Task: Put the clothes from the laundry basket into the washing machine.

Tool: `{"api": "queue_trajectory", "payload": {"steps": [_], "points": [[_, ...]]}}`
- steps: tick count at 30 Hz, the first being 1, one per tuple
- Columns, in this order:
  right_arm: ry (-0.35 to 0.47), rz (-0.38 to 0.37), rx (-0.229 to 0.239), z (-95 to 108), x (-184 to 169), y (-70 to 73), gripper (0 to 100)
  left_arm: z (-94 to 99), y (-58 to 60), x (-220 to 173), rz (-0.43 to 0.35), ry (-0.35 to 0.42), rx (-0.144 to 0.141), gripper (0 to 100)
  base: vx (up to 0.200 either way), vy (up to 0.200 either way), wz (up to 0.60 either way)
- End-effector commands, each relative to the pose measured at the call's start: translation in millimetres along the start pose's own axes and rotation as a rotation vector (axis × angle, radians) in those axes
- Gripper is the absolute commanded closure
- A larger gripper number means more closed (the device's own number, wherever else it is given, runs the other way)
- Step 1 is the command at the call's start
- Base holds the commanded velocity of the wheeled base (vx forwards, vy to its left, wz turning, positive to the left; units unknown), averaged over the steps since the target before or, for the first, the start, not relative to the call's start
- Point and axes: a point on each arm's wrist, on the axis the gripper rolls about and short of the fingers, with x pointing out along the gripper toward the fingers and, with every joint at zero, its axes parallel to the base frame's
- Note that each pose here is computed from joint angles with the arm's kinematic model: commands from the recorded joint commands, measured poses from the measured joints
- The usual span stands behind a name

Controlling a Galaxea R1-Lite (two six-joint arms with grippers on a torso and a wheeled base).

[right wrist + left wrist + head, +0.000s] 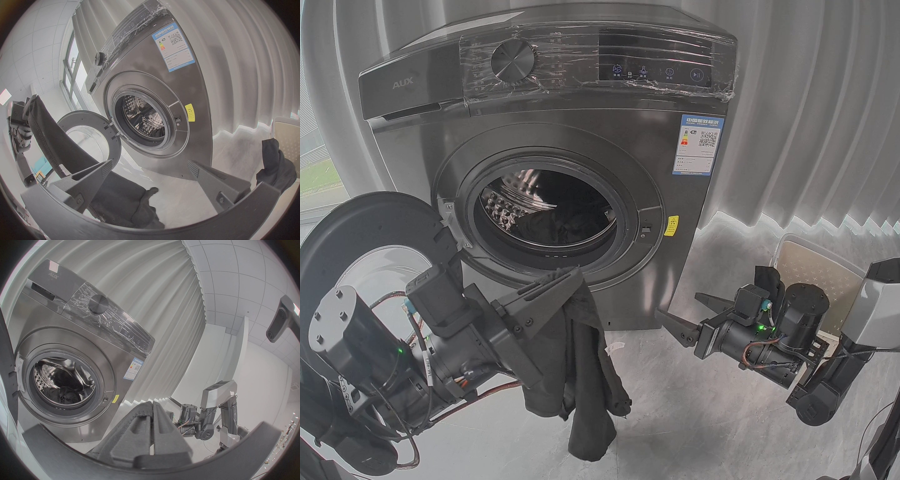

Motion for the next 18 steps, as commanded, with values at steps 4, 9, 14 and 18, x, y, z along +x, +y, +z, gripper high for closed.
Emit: {"api": "queue_trajectory", "payload": {"steps": [4,9,14,18], "points": [[-0.007,0.053,-0.012,4.8,-6.6,13.9,0,-2.1,1.6,5.6,0.01,-0.001,0.002,100,0.0,0.0,0.0],[-0.002,0.148,-0.02,5.8,-9.0,33.2,0,3.2,1.0,9.7,0.007,-0.028,0.008,100,0.0,0.0,0.0],[0.086,0.205,-0.038,-17.7,-4.7,41.7,0,4.6,0.7,11.0,0.004,-0.035,0.009,100,0.0,0.0,0.0],[0.126,0.247,-0.053,-29.7,-3.7,54.4,0,4.1,1.0,11.6,0.006,-0.034,0.009,100,0.0,0.0,0.0]]}}
